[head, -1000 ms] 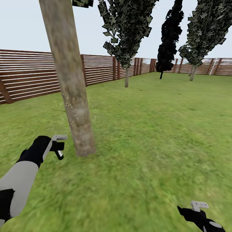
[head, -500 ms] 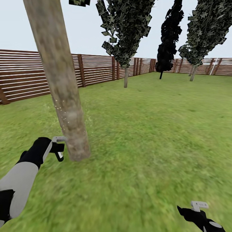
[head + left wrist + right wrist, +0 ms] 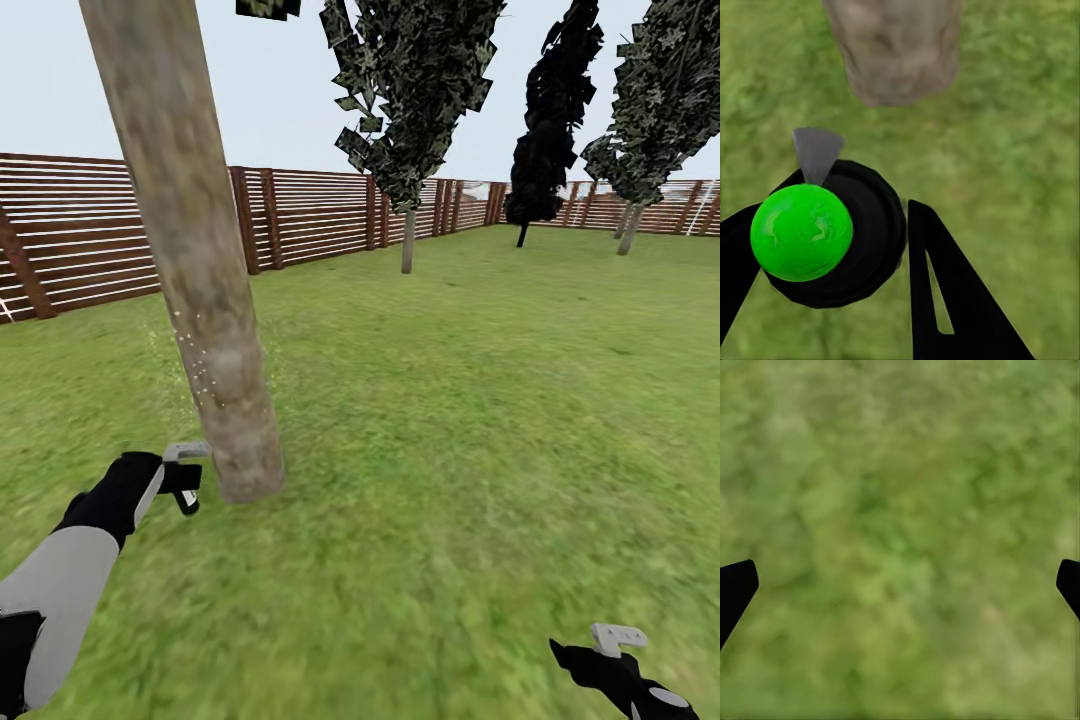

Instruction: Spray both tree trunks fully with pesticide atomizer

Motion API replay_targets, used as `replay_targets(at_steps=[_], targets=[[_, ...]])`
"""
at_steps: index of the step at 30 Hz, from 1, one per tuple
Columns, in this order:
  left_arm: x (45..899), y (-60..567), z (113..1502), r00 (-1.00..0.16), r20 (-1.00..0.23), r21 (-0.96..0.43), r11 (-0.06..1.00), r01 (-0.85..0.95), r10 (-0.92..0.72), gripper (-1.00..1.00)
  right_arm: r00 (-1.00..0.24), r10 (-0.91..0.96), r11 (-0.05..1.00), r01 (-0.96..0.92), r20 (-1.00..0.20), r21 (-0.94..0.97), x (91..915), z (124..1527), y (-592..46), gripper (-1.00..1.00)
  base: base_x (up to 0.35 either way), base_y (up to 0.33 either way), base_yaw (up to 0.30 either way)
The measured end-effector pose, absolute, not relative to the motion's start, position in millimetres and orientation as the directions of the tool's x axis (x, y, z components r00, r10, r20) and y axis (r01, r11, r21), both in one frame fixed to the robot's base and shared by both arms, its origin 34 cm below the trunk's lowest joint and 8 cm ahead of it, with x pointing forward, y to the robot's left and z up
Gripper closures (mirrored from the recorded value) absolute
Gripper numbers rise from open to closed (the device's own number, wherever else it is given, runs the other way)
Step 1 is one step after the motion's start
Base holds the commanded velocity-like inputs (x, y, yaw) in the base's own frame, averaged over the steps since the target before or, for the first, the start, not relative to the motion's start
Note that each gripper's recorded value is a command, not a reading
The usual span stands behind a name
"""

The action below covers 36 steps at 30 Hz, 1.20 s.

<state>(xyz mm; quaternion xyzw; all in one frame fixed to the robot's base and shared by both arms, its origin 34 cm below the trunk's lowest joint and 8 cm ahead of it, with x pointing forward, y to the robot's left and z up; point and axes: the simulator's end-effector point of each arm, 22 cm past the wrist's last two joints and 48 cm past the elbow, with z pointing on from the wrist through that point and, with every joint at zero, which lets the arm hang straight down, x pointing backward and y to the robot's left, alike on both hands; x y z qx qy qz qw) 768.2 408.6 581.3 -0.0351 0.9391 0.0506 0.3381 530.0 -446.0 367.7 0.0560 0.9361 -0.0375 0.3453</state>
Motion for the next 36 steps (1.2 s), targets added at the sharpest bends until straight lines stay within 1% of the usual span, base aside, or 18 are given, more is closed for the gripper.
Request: replay_targets(at_steps=[4, 11, 21, 32, 36], targets=[[767, 408, 578, -0.772, -0.635, 0.071, 0.992, -0.100, -0.032, 1.00, -0.756, 0.079, 0.991, 0.131, -0.650, -0.031, 530, 367, -446, -1.00, 0.010, -0.028, 0.000], [766, 408, 578, -0.773, -0.633, 0.071, 0.992, -0.100, -0.033, 1.00, -0.755, 0.079, 0.991, 0.131, -0.650, -0.031, 530, 368, -446, -1.00, 0.078, -0.233, 0.001], [757, 410, 563, -0.796, -0.604, 0.072, 0.992, -0.101, -0.037, 1.00, -0.755, 0.080, 0.991, 0.130, -0.650, -0.029, 530, 367, -445, -1.00, 0.029, -0.236, 0.238], [757, 408, 563, -0.796, -0.604, 0.070, 0.992, -0.101, -0.038, 1.00, -0.755, 0.080, 0.991, 0.130, -0.650, -0.030, 530, 368, -445, -1.00, 0.185, -0.198, 0.014], [757, 409, 562, -0.797, -0.602, 0.070, 0.992, -0.101, -0.038, 1.00, -0.756, 0.080, 0.991, 0.130, -0.650, -0.029, 530, 367, -445, -1.00, 0.028, -0.265, 0.163]])
